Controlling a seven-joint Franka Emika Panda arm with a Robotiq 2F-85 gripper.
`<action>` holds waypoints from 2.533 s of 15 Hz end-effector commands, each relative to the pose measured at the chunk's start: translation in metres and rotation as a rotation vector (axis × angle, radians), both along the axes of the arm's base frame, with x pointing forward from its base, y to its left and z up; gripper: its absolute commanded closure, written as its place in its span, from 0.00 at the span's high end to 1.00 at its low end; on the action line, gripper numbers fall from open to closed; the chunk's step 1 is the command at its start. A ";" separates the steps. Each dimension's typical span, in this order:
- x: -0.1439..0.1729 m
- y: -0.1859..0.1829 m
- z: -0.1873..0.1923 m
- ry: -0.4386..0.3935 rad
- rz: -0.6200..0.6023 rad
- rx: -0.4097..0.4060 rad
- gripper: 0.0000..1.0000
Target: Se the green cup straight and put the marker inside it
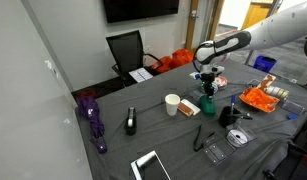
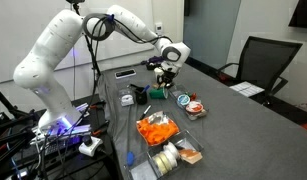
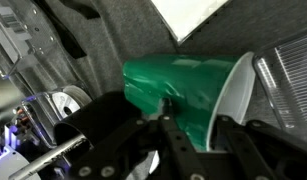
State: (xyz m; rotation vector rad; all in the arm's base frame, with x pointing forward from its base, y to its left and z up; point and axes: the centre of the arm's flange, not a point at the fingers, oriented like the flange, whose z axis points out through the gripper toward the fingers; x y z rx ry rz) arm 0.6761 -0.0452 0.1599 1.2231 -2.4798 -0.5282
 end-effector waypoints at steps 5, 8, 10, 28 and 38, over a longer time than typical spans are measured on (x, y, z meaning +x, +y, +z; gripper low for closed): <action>0.008 0.004 0.021 0.005 -0.024 0.054 0.00; 0.005 0.006 0.036 -0.001 -0.008 0.073 0.00; 0.001 0.009 0.046 0.001 0.013 0.079 0.01; -0.095 -0.087 0.084 -0.261 0.573 0.111 0.01; -0.166 -0.112 0.063 -0.547 0.733 0.295 0.01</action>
